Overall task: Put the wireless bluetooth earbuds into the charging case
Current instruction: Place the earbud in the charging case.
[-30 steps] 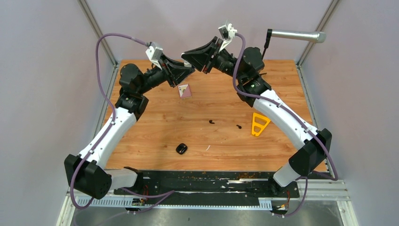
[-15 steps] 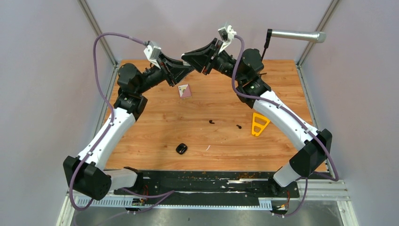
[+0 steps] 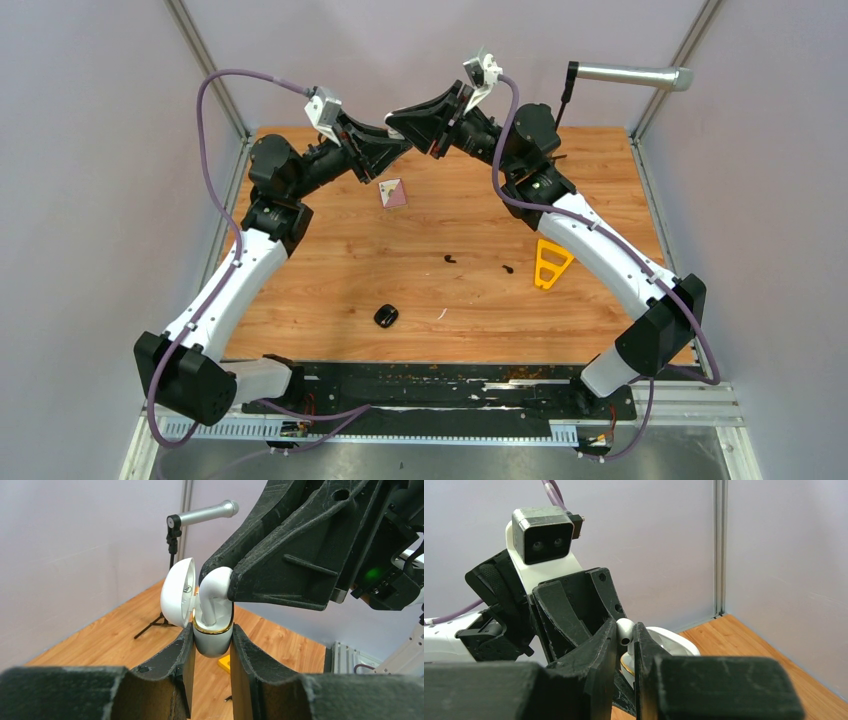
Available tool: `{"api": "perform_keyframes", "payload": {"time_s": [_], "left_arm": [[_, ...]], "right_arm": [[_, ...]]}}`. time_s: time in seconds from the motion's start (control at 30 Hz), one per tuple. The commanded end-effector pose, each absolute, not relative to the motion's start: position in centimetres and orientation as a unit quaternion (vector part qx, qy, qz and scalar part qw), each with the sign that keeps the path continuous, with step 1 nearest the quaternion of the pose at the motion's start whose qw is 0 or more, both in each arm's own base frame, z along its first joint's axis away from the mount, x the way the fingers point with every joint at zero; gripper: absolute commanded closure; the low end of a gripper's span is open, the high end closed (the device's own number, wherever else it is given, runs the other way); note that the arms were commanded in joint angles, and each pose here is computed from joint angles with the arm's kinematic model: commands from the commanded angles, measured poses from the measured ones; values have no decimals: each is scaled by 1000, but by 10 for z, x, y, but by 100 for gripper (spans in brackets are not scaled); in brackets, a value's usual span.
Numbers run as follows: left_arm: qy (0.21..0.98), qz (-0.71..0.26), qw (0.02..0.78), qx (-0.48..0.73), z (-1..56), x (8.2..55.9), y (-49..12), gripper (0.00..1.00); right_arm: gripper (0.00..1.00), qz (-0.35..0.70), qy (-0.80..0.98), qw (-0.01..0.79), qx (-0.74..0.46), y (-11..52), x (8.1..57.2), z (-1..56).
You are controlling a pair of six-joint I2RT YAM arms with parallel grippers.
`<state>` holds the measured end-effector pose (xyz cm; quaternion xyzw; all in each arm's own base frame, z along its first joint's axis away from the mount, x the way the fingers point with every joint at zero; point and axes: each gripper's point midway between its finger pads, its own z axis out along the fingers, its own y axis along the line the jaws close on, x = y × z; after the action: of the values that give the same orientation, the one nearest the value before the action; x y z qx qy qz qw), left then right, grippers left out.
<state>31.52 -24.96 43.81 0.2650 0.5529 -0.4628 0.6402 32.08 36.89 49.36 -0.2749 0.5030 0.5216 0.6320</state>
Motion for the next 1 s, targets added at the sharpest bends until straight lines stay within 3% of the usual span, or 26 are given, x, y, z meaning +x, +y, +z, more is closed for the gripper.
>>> {"api": "perform_keyframes", "payload": {"time_s": [0.0,0.97], "left_arm": [[513,-460,670,275,472,300,-243,100],[513,-458,674,269,472,301,-238,100]], "right_arm": [[100,515,485,654,-267,361,316,511],[100,506,502,649,-266,365,323,496]]}}
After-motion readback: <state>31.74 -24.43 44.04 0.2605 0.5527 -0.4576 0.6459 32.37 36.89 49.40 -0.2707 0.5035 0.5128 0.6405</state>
